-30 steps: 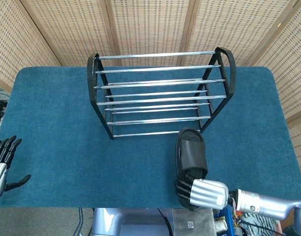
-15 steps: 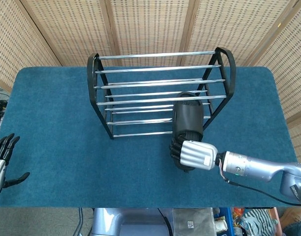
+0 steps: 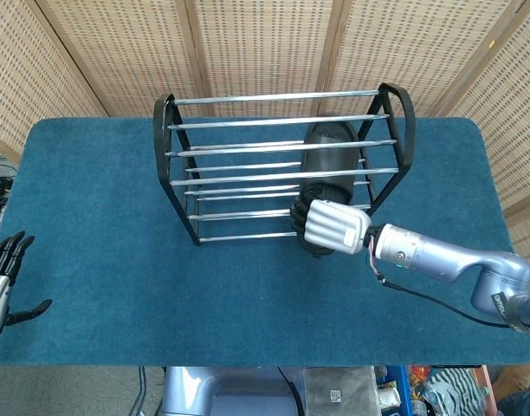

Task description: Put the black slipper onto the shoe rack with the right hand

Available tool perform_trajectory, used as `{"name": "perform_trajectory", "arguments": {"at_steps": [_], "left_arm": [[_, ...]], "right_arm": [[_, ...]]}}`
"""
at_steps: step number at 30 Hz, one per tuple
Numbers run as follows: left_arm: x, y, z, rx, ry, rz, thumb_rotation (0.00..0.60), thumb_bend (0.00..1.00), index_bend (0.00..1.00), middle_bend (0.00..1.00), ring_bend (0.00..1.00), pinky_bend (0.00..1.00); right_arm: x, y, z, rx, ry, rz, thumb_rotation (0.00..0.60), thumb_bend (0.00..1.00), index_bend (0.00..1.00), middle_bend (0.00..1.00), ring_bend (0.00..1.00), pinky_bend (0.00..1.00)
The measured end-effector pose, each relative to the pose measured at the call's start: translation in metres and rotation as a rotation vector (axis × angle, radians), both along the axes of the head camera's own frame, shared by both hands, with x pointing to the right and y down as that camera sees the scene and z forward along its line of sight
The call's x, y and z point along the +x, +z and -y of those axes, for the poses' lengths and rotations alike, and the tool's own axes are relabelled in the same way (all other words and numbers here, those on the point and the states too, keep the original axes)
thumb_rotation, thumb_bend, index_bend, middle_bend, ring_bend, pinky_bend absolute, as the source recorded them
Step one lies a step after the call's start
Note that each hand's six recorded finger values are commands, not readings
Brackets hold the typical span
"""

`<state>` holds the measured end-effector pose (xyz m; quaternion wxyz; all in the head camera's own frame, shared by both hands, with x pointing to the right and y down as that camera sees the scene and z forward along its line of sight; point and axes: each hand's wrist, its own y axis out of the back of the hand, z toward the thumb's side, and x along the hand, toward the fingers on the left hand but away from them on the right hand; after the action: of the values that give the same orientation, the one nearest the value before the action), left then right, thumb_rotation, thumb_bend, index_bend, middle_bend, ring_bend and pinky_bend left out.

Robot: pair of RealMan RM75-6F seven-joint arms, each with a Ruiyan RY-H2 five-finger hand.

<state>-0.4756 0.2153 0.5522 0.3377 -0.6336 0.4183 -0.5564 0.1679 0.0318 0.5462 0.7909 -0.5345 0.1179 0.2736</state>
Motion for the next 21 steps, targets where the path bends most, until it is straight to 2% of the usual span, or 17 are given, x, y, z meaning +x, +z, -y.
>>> {"name": "perform_trajectory", "arguments": {"at_steps": [4,8,10,13,15,19,21], "left_arm": [[-0.001,0.002,0.001,-0.006,-0.002,0.002,0.6,0.17,0.0,0.0,0.0,0.0],[-0.001,0.002,0.002,-0.005,-0.004,0.003,0.6,0.17,0.0,0.0,0.0,0.0],[-0.001,0.002,0.002,-0.006,-0.004,0.003,0.6,0.17,0.0,0.0,0.0,0.0],[-0.001,0.002,0.002,-0.007,-0.004,0.003,0.6,0.17,0.0,0.0,0.0,0.0],[-0.002,0.002,0.002,-0.004,-0.006,0.002,0.6,0.17,0.0,0.0,0.0,0.0],[-0.002,0.001,0.001,-0.004,-0.005,0.001,0.6,0.17,0.0,0.0,0.0,0.0],[-0.002,0.001,0.001,-0.003,-0.005,0.0,0.6,0.17,0.0,0.0,0.0,0.0]], "right_arm": [[0.0,0.003,0.014,0.021,0.039,-0.013,0.6,0.59,0.55,0.49,0.38,0.42],[-0.003,0.008,0.018,0.026,0.058,-0.014,0.6,0.59,0.55,0.46,0.37,0.42],[-0.005,0.011,0.018,0.029,0.059,-0.017,0.6,0.59,0.52,0.41,0.32,0.42],[-0.006,0.013,0.018,0.036,0.059,-0.024,0.6,0.58,0.4,0.27,0.2,0.38],[-0.006,0.015,0.018,0.04,0.061,-0.033,0.6,0.48,0.31,0.18,0.13,0.3],[-0.007,0.017,0.018,0.052,0.068,-0.043,0.6,0.23,0.19,0.06,0.03,0.14],[-0.007,0.017,0.018,0.059,0.076,-0.048,0.6,0.18,0.17,0.03,0.0,0.08]]}}
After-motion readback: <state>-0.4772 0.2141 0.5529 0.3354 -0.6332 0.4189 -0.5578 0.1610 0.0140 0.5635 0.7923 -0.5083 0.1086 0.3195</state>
